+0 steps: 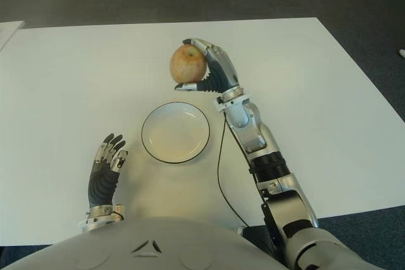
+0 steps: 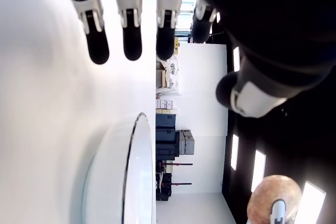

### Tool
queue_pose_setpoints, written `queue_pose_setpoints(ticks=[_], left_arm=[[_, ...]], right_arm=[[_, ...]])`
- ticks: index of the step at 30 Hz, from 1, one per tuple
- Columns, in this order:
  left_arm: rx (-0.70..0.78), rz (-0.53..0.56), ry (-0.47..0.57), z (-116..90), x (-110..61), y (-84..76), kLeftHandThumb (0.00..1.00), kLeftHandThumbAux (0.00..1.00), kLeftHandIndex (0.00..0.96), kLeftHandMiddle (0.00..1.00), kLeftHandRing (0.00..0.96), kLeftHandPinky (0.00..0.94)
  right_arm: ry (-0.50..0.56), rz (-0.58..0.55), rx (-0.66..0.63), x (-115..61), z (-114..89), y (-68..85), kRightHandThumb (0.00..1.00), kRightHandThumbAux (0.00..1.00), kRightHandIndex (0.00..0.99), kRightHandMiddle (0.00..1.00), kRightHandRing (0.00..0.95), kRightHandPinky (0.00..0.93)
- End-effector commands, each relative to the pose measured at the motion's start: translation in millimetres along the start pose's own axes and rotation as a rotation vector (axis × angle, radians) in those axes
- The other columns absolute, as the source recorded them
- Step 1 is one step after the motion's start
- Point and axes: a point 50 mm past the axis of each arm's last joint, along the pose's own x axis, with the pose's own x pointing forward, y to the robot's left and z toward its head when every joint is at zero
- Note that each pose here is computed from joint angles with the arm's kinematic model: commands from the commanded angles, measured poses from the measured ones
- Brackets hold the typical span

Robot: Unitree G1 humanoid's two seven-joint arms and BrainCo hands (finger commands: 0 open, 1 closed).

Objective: Put the apples into the plate.

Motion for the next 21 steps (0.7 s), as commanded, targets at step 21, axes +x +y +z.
queue_pose_setpoints(ticks=[21], left_arm=[[0.010,0.001,0.010,-2,-0.5,-0.5,0.209,0.560,0.117,0.165,0.170,0.230]], right_arm=[[-0.076,0.270,0.040,-44.9,-8,28.1,0.723,0.713,0.439,0.891,0.882,0.876]])
